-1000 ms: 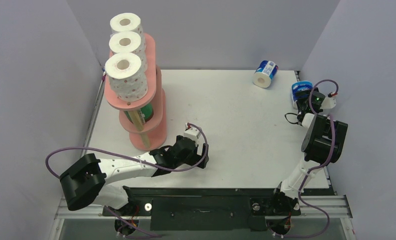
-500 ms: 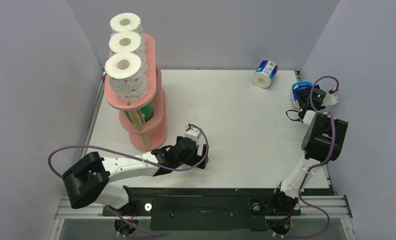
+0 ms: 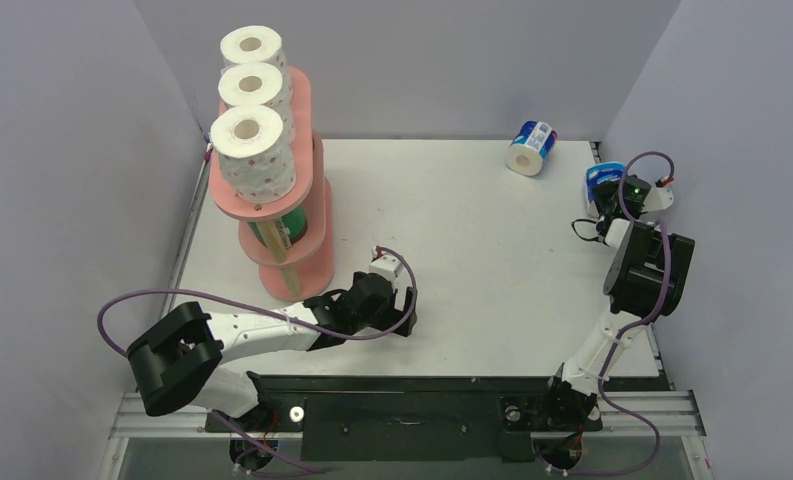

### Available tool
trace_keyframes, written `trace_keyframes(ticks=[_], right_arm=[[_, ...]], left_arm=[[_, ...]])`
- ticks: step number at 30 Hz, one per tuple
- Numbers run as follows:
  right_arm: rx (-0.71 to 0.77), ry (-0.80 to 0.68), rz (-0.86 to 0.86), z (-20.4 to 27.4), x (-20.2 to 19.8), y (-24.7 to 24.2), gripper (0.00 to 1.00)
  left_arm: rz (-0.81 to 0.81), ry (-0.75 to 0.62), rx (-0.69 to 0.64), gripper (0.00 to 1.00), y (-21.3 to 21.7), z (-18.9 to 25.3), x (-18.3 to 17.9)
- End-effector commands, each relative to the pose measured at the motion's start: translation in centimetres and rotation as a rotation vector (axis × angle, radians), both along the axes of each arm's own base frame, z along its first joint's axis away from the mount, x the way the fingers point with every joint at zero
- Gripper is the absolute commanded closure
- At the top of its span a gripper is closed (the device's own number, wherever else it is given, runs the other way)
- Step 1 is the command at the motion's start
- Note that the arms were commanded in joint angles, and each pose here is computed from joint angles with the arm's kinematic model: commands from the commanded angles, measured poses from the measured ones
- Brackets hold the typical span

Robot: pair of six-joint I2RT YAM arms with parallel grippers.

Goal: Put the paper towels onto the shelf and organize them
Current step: Pick up the paper towel from the corner of the board.

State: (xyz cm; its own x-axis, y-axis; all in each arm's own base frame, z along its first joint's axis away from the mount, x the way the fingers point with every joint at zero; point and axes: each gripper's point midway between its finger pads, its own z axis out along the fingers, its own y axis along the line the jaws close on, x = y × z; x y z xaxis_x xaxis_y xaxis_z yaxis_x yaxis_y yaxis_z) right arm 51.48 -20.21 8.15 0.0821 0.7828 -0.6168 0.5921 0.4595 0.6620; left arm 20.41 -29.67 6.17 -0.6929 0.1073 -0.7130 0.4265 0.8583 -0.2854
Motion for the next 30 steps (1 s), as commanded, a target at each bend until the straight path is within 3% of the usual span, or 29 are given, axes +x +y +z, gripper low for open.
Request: trace_keyframes(ticks=[1,7,18,24,30], right_arm=[[-0.039,-0.042,-0.017,1.9,0.4,-0.7,0.58],[-0.049,-0.066,-0.013,3.2,0.1,-0.3,0.70],[-0.130,-0.139,0.013,8.8,-3.1,4.8,0.76],[-0.188,-0.129,0.050,11.6,-7.8,10.2,0.78],[-0.310,-0.135,0.256,17.0,-12.6,20.4,0.79]], left_arm=[[0.001,-0.036,-0.070,0.04,-1.5,1.9,1.0],[0.003,-0.034,-0.077,0.04,-1.3,1.9,0.8],[0.002,-0.049,-0.097,0.03,-0.9,3.0,0.6],[-0.005,-0.043,-0.111,0.03,-0.8,4.1,0.1],[0.015,-0.035,-0.112,0.03,0.2,4.8,-0.8]])
